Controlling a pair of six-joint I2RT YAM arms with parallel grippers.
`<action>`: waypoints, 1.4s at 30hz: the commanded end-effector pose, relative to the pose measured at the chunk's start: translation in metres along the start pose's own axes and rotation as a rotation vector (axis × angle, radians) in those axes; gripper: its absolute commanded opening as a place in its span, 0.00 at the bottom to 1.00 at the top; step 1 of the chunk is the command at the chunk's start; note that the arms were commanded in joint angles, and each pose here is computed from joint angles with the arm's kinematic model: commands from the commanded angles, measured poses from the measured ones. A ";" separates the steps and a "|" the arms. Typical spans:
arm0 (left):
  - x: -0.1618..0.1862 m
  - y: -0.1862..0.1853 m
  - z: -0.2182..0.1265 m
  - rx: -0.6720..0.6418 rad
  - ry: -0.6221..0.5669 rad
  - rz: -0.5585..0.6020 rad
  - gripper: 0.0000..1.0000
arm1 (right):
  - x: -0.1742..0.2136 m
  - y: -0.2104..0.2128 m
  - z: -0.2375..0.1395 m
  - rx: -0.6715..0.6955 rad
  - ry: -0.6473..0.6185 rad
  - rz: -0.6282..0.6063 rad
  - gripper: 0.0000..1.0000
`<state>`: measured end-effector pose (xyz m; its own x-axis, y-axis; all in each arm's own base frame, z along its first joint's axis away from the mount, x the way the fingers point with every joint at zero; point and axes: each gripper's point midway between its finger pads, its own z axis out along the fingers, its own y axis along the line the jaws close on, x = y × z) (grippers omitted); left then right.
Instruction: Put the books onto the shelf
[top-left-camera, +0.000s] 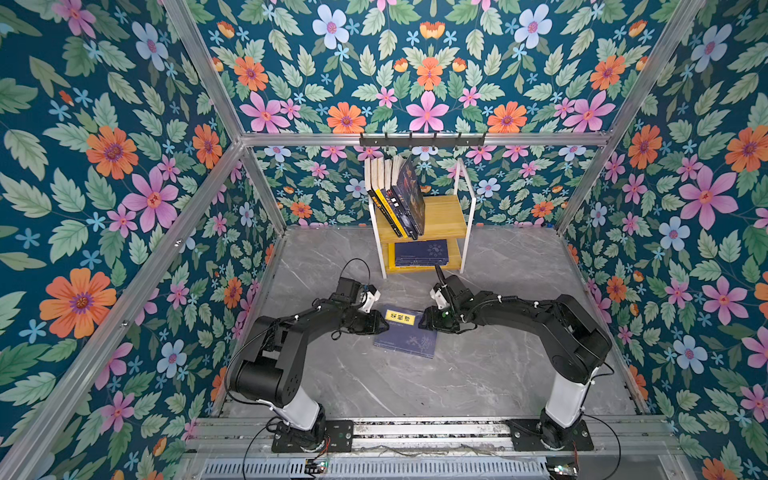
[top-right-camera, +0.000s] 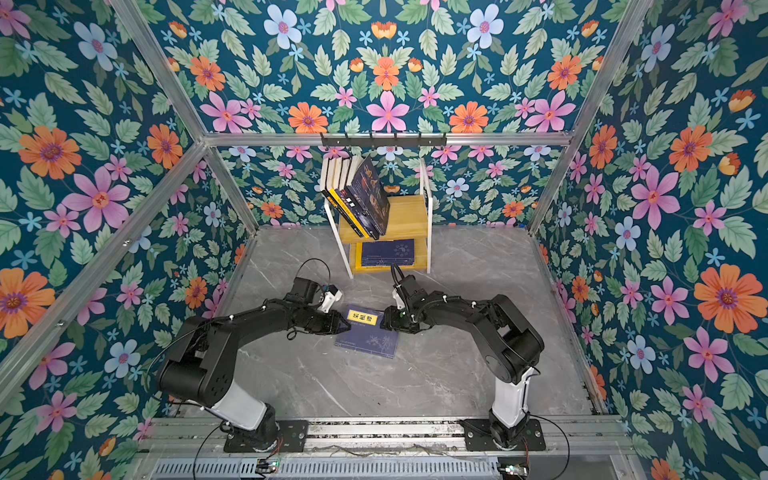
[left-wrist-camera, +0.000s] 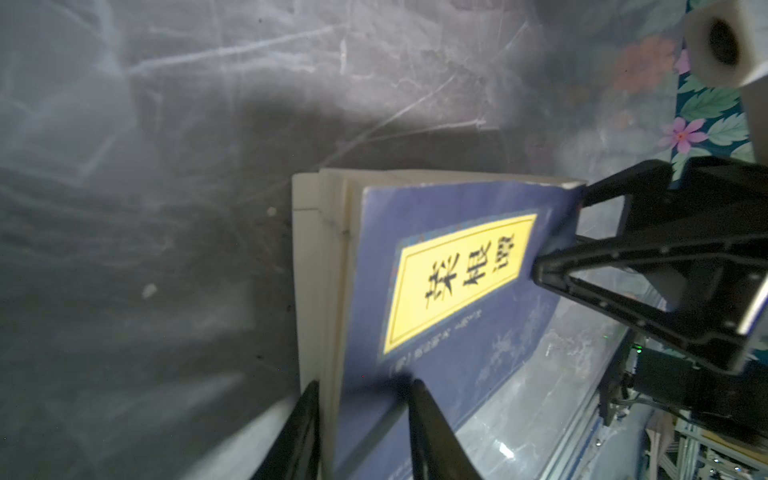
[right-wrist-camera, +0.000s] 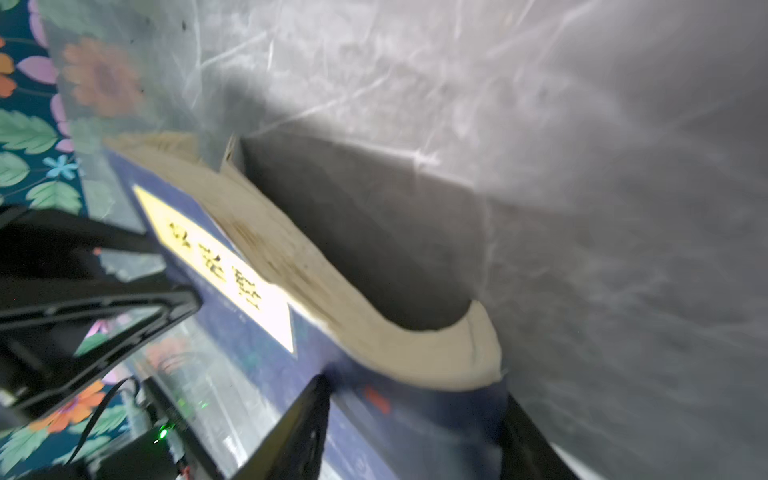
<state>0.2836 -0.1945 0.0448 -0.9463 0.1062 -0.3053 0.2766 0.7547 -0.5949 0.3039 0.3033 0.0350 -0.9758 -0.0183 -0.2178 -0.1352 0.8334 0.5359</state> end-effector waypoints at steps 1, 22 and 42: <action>-0.014 -0.027 -0.004 0.133 -0.040 -0.011 0.35 | 0.008 -0.014 0.002 0.064 0.024 0.000 0.57; -0.033 -0.050 -0.028 0.205 -0.109 0.003 0.00 | -0.002 -0.022 -0.022 0.134 -0.034 -0.012 0.61; -0.035 -0.040 -0.024 0.181 -0.099 -0.033 0.00 | 0.012 0.017 -0.120 0.259 -0.379 -0.606 0.74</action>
<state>0.3000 -0.2100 0.0942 -0.9397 0.0085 -0.3419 0.2673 0.6419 -0.7187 0.2638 0.2424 0.1240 -0.7716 -0.2269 -0.5943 -0.4172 0.8857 0.2035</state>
